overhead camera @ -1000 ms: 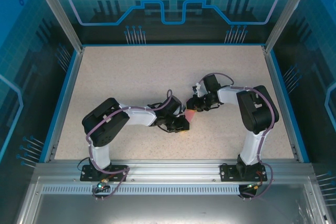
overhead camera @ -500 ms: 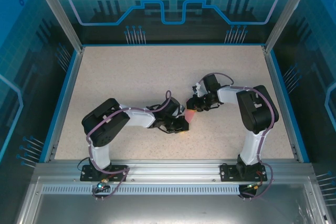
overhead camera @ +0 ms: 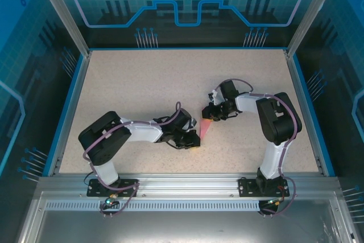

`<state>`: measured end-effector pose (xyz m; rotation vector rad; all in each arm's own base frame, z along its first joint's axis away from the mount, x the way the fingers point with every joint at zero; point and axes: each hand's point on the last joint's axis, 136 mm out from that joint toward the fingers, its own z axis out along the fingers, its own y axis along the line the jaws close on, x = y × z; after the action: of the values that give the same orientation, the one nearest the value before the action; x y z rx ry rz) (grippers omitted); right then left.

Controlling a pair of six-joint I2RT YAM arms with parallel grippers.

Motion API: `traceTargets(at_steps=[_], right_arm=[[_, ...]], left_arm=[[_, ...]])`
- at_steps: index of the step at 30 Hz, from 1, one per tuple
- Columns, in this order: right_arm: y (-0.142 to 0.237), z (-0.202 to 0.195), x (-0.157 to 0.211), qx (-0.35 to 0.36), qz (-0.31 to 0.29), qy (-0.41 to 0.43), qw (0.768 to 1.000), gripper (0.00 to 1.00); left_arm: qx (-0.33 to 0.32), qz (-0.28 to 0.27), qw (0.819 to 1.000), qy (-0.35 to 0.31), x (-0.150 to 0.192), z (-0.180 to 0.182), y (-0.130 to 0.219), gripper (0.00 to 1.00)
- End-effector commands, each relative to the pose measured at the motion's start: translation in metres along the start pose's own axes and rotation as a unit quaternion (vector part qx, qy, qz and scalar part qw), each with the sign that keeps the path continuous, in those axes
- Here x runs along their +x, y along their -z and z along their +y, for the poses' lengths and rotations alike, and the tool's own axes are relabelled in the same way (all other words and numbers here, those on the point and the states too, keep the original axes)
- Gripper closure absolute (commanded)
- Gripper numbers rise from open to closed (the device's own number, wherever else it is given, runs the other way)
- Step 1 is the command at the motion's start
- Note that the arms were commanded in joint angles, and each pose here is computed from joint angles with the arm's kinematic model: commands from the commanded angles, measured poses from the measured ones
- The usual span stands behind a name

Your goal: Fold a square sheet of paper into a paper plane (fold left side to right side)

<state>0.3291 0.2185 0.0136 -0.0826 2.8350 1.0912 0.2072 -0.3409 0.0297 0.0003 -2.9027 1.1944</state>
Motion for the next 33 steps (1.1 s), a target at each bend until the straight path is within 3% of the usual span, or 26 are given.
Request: traceTargets(at_steps=[1,6,13,20,26,33], right_arm=[[-0.011,-0.028,0.016,0.055,0.025,-0.017,0.998,0.81],[-0.01,-0.027,0.016,0.054,0.025,-0.016,0.998,0.81],[-0.009,-0.023,0.015,0.05,0.022,-0.013,0.998,0.81],[0.001,-0.008,0.007,0.032,0.002,0.001,0.999,0.81],[0.031,0.017,-0.002,0.011,-0.041,0.023,0.999,0.81],[0.042,0.025,0.038,0.004,-0.031,0.024,0.999,0.83]], left_arm=[[0.019,-0.004,1.0,-0.004,-0.009,-0.016,0.017,0.87],[0.026,0.0,0.999,-0.021,-0.027,-0.03,0.01,0.85],[0.002,0.009,1.0,-0.013,-0.038,-0.018,-0.013,0.83],[-0.032,0.012,0.999,0.007,-0.032,0.008,-0.022,0.83],[-0.049,0.02,0.998,0.02,-0.02,0.026,-0.029,0.87],[-0.066,0.019,0.997,0.027,-0.017,0.037,-0.031,0.9]])
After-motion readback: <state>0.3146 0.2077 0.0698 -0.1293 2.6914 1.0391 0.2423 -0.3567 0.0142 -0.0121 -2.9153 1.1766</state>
